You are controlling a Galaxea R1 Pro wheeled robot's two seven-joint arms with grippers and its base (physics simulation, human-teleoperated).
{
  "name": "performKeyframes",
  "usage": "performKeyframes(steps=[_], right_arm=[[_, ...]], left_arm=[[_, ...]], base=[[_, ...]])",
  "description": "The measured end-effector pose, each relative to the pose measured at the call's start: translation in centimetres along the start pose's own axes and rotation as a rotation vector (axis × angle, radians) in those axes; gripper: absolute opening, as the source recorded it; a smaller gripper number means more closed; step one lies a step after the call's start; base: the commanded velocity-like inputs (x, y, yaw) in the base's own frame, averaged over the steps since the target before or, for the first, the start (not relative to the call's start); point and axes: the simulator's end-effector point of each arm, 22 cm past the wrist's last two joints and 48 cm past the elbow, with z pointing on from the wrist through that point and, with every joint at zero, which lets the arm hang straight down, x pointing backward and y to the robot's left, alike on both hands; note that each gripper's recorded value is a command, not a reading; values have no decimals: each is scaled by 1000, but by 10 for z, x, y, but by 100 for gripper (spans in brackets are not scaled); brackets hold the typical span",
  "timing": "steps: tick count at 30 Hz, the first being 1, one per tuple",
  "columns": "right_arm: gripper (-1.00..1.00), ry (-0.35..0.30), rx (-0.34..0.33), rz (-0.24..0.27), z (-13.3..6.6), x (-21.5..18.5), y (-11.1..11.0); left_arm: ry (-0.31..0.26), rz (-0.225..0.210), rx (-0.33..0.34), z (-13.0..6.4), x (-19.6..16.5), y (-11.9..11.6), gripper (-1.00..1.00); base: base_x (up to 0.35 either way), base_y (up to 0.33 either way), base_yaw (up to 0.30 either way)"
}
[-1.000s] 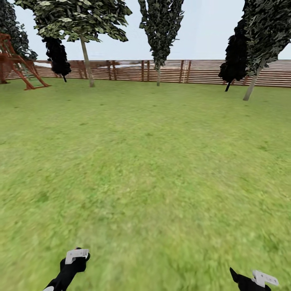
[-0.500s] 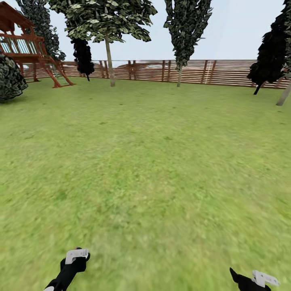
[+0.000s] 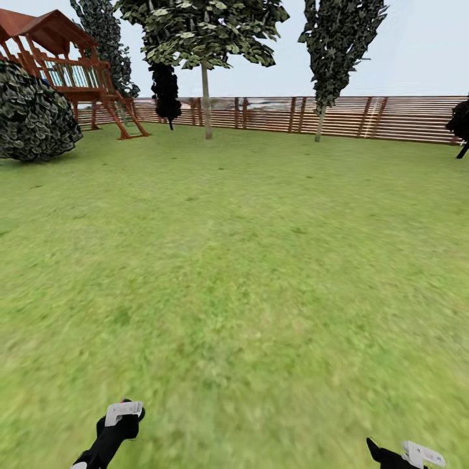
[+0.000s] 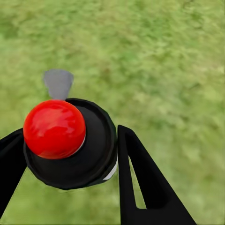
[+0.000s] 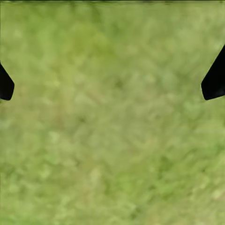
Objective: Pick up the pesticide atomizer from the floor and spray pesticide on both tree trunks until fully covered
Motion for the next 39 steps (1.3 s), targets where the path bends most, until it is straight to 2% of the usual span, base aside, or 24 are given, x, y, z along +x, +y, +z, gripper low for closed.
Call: performKeyframes(steps=[2,5,7,9,14,15,17,19,20,21,23,24,28,39], right_arm=[[100,-6,-8,0,0,5,4],[100,-74,-12,-31,-1,-7,6],[100,-91,-15,-35,-1,-10,9],[100,-90,-24,-28,-1,-6,17],[100,-96,-28,-27,-1,-6,21],[100,-110,-40,-29,-1,-3,31],[100,-163,-88,-36,-4,6,67],[100,-211,-156,-95,-12,19,103],[100,-207,-185,-120,-16,29,115],[100,-187,-247,-176,-24,50,137],[100,-156,-340,-254,-37,79,171],[100,-149,-345,-274,-39,86,177],[100,-149,-267,-287,-36,88,165],[100,-146,-258,-287,-37,90,164]], left_arm=[[0,0,0,0,0,0,-100],[-1,0,0,0,0,0,-100],[-1,0,0,0,0,0,-100],[-1,1,-1,0,0,1,-100],[-2,1,0,0,0,0,-100],[-2,1,0,0,0,0,-100],[-1,1,1,0,0,-1,-100],[-1,0,1,0,0,-1,-100],[-1,-1,1,0,0,-1,-100],[-1,-1,2,0,0,-2,-100],[-2,-1,3,0,0,-2,-100],[-2,-1,3,0,0,-2,-100],[-2,-1,3,0,0,-3,-100],[1,-7,9,0,2,-8,-100]], base=[[329,77,6],[329,78,1],[329,77,0],[329,77,0],[329,77,0],[329,77,0],[329,75,0],[329,73,0],[329,72,0],[329,67,0],[329,28,0],[329,12,0],[329,3,0],[332,0,0]])
